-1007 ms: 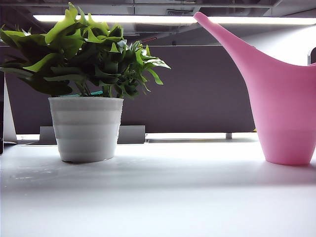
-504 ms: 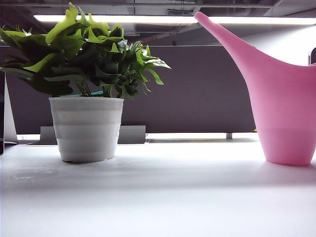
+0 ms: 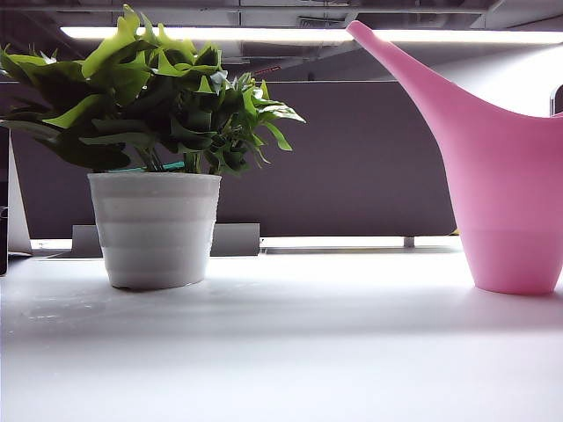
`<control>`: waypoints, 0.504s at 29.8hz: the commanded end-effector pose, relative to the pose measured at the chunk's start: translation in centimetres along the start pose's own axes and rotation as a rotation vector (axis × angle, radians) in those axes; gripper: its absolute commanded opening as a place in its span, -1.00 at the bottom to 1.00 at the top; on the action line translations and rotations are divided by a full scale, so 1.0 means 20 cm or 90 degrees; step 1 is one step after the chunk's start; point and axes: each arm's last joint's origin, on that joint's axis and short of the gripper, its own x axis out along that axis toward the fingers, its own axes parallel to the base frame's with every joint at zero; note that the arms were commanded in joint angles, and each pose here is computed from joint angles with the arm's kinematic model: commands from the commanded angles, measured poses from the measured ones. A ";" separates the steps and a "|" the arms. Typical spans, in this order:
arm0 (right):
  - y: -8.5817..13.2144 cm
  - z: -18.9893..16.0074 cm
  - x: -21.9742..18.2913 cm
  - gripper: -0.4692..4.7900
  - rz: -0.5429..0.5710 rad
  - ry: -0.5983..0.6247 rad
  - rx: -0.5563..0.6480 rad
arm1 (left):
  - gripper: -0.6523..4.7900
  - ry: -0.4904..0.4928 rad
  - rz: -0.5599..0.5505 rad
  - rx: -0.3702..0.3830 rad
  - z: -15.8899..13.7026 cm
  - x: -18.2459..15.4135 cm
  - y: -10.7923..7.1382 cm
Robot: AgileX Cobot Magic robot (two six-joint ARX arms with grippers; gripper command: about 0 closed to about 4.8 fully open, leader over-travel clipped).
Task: Pick up the watering can from the table, water the potted plant, and put the can back.
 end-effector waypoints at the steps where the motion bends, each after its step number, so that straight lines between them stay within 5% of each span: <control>1: 0.06 0.01 -0.04 -0.70 0.059 0.000 0.032 | -0.78 -0.003 0.028 -0.002 0.00 0.00 0.02; 2: 0.07 0.01 -0.05 -0.87 0.080 0.005 0.030 | -0.78 -0.003 0.037 -0.002 0.00 0.00 0.03; 9: 0.26 0.00 -0.06 -0.84 0.220 0.036 0.079 | -0.78 -0.003 0.060 -0.003 0.00 0.00 0.05; 15: 0.40 -0.05 -0.05 -0.84 0.266 0.053 0.091 | -0.78 -0.003 0.059 -0.003 0.00 0.00 0.05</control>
